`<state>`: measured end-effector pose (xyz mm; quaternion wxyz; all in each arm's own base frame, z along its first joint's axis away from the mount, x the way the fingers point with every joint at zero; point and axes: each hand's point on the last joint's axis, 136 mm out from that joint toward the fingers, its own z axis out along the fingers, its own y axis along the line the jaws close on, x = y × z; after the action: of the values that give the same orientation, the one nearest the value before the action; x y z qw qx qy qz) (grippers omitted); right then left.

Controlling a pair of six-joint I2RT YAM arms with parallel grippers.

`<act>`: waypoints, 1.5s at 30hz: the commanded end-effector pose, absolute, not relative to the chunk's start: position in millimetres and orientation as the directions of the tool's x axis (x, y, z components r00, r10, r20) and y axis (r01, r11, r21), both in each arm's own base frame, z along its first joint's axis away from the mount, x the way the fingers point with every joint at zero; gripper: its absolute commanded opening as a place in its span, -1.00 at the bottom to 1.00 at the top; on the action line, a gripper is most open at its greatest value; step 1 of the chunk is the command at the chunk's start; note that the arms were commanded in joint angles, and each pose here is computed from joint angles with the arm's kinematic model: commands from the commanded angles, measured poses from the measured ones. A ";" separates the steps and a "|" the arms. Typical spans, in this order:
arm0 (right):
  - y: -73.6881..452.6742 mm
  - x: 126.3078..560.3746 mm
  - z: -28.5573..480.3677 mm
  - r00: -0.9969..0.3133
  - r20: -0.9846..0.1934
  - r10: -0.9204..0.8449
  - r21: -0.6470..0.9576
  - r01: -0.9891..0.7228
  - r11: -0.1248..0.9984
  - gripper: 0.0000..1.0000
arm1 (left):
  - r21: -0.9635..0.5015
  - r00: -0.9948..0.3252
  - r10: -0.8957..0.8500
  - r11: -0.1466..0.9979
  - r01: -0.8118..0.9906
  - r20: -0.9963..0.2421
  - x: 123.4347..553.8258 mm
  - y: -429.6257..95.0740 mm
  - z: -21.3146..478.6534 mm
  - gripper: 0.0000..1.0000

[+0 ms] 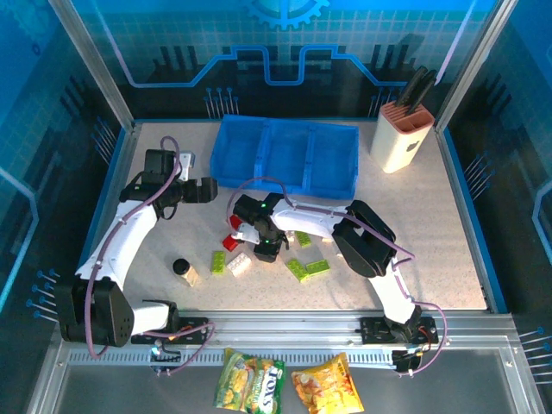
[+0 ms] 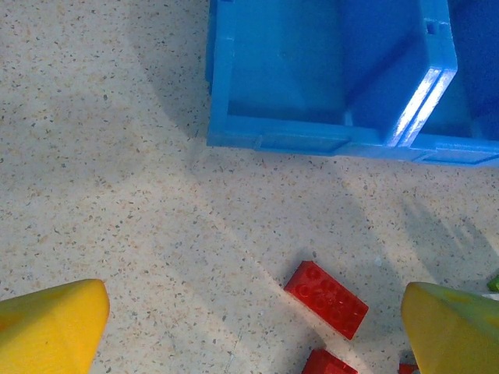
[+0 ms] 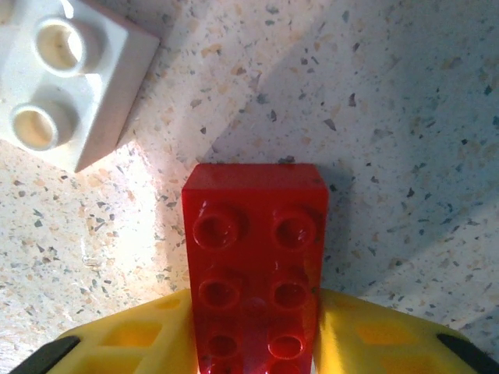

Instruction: Sort the legos into containers by color

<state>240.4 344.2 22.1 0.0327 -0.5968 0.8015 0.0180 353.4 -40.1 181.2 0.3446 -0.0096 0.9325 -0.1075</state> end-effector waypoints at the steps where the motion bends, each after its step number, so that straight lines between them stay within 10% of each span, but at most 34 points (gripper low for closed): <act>1: 343.2 237.6 25.7 -0.268 -0.060 -0.961 -0.016 -0.963 0.270 -0.28 | -0.194 -0.749 -0.087 0.979 0.056 -0.657 350.8 -36.0 184.1 0.95; 20: 334.2 249.9 100.2 -0.459 -0.226 -0.859 0.038 -0.886 0.463 -0.43 | -0.191 -0.744 -0.085 0.980 0.058 -0.663 350.8 -35.4 185.8 0.95; 32: 248.6 321.2 144.7 -0.872 -0.290 -0.396 0.093 -0.437 0.895 -0.42 | -0.196 -0.745 -0.088 0.979 0.059 -0.661 351.9 -35.9 185.2 0.95; 45: 156.5 416.4 124.5 -0.951 -0.291 -0.107 0.015 -0.116 0.993 -0.53 | -0.196 -0.743 -0.088 0.979 0.060 -0.663 350.6 -35.4 186.9 0.95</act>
<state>397.9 168.7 133.0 0.1478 -0.0821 0.9851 0.0319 352.5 -38.8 179.2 0.3428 -0.0105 0.9333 -0.1066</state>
